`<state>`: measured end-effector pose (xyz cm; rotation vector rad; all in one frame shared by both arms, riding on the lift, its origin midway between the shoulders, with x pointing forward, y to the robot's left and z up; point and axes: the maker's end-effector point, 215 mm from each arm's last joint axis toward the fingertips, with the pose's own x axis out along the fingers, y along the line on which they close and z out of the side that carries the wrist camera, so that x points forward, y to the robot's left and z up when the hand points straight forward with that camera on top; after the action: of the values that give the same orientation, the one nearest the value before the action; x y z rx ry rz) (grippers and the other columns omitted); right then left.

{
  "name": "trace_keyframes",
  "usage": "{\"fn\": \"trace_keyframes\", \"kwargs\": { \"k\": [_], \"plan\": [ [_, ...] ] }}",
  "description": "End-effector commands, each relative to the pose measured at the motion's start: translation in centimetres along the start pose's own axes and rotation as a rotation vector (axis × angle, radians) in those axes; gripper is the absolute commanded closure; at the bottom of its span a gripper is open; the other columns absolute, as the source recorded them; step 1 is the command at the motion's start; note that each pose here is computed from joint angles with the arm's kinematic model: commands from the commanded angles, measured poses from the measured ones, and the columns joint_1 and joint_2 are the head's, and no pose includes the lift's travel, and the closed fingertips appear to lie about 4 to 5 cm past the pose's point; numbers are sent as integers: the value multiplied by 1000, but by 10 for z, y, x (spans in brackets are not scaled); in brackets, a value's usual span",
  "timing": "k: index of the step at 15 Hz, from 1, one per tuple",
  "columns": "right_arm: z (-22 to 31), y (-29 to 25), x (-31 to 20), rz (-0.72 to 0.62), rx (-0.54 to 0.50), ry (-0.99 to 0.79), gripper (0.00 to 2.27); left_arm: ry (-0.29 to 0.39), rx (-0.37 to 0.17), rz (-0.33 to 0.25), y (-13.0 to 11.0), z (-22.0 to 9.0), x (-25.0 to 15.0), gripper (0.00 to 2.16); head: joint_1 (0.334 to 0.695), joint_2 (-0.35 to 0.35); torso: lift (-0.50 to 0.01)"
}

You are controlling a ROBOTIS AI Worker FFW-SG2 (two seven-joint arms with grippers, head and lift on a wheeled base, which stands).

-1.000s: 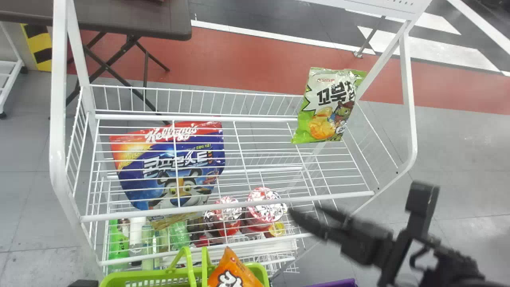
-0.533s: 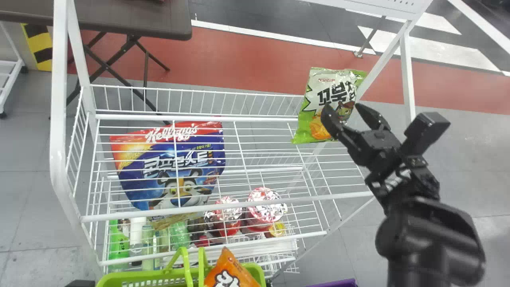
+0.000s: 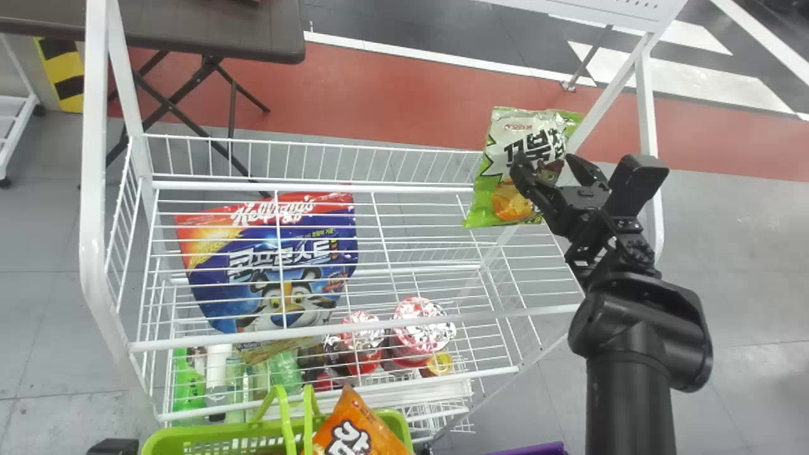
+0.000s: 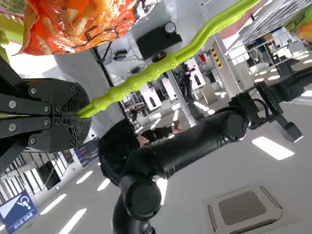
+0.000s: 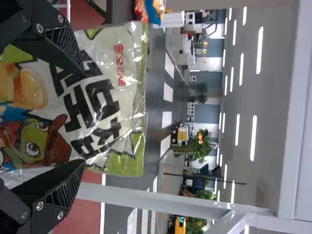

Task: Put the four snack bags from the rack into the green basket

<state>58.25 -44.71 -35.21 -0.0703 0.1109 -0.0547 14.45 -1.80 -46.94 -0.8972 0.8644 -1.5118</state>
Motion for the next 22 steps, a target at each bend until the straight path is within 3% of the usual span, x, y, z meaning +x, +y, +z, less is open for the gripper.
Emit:
{"fn": "trace_keyframes", "kwargs": {
  "k": [1, 2, 3, 4, 5, 7, 11, 15, 18, 22],
  "plan": [
    [-7, -7, 7, 5, -15, 26, 326, 1, 0, 1, 2, 3, 0, 2132, 695, -350, -6],
    [-12, -3, 9, 23, -13, 48, 495, -1, 0, -1, 3, 4, 0, 2132, 695, -350, -6],
    [-16, 1, 11, 45, -16, 70, 984, 1, -7, -2, 3, 4, 1, 2132, 695, -350, -6],
    [-28, 3, 11, 57, 21, 117, 1798, 2, -5, -4, 3, 4, 1, 2132, 695, -350, -6],
    [-33, 4, 12, 73, 47, 144, 2044, 2, -7, -4, 3, 5, 1, 2132, 695, -350, -6],
    [-35, 5, 11, 85, 55, 146, 2192, 3, -15, -1, 3, 3, 0, 2132, 695, -350, -6],
    [-36, 15, -14, 115, 101, 135, 2213, 6, -32, -5, 2, 2, 2, 2128, 695, -350, -6],
    [-3, 26, -48, 146, 134, 93, 2213, 20, -33, -5, 2, 1, 7, 2132, 695, -350, -6],
    [18, 35, -82, 179, 212, 113, 2213, 24, -36, -8, 1, 0, 9, 2132, 695, -350, -6],
    [22, 72, -154, 271, 384, 285, 2216, 29, -35, -7, 2, 0, 10, 2132, 695, -350, -6]
  ]
}}
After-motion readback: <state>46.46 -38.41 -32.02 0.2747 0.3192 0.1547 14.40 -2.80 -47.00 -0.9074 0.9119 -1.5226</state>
